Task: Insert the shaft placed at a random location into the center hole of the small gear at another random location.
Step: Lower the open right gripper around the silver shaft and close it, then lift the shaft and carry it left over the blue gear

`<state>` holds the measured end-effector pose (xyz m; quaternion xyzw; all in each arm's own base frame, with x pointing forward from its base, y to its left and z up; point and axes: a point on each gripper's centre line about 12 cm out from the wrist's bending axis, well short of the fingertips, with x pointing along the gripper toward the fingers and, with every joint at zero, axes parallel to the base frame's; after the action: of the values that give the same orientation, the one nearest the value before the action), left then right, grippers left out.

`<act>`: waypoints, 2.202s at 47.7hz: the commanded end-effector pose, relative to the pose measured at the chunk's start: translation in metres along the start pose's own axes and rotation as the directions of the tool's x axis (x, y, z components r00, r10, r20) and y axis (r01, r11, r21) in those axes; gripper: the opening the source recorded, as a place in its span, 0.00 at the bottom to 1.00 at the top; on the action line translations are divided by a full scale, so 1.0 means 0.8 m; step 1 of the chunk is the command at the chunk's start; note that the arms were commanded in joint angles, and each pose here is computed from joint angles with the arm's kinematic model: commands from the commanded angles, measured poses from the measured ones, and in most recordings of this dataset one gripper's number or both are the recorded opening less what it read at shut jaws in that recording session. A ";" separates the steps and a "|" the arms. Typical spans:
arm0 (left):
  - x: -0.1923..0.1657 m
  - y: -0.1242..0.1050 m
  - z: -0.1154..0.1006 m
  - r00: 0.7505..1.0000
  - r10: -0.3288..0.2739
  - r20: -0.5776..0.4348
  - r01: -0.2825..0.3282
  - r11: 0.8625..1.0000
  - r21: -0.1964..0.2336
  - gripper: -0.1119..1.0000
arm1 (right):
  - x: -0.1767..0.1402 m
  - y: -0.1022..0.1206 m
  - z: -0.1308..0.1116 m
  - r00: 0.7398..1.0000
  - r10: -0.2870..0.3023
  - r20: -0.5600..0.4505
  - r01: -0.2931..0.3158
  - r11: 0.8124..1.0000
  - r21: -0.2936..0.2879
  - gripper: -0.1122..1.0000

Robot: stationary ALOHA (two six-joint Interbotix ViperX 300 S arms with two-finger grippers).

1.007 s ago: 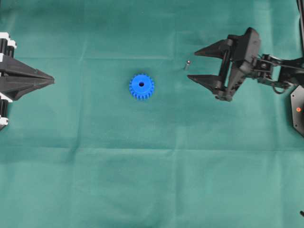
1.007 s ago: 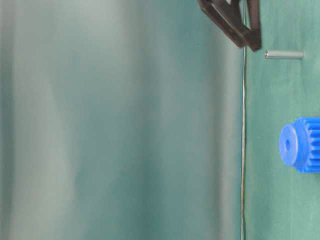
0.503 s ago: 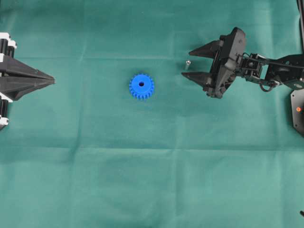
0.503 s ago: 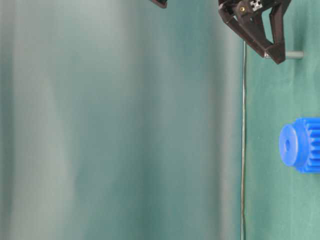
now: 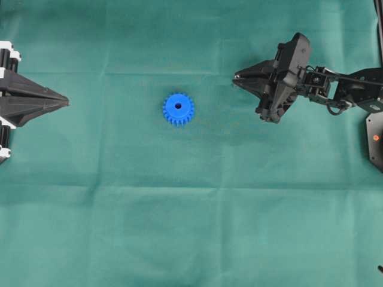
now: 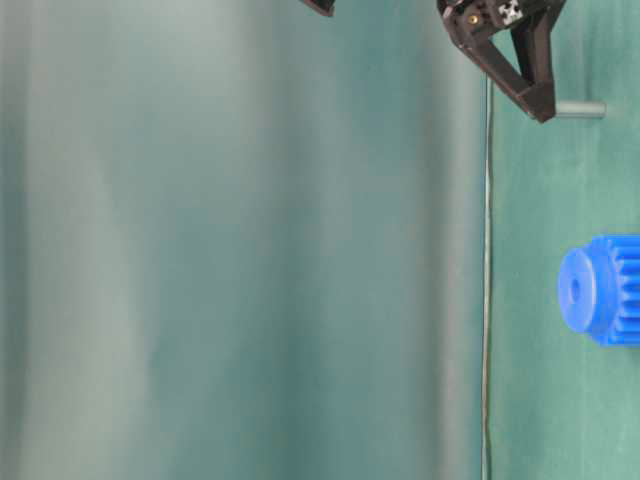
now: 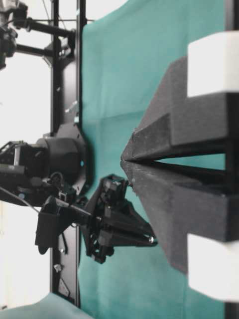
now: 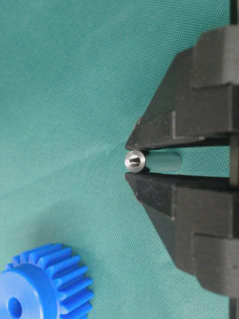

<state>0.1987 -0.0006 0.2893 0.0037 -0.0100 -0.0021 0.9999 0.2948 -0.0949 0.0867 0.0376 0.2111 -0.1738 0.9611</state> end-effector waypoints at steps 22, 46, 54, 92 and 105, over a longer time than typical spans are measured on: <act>0.002 0.000 0.008 1.000 -0.002 0.018 0.002 1.000 0.001 0.10 | -0.024 0.003 0.079 0.999 0.019 0.046 -0.019 1.000 0.000 0.22; 0.002 0.000 0.008 1.000 -0.002 0.018 0.002 1.000 0.001 0.10 | -0.028 0.006 0.086 0.999 0.029 0.044 -0.029 1.000 -0.006 0.22; 0.002 0.000 0.008 1.000 -0.002 0.018 0.002 1.000 0.001 0.10 | -0.019 0.019 0.091 0.997 0.057 0.048 -0.057 0.998 -0.015 0.22; 0.002 -0.001 0.008 1.000 -0.004 0.018 0.004 1.000 0.000 0.10 | 0.065 0.100 0.135 0.980 0.188 0.070 -0.183 0.981 -0.070 0.22; 0.002 0.000 0.008 1.000 -0.002 0.018 0.002 1.000 0.000 0.10 | 0.070 0.103 0.135 0.979 0.191 0.070 -0.186 0.980 -0.071 0.22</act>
<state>0.1987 -0.0007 0.2891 0.0037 -0.0092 -0.0022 0.9999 0.4080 -0.0522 0.1483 0.0276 0.1933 -0.0794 0.9775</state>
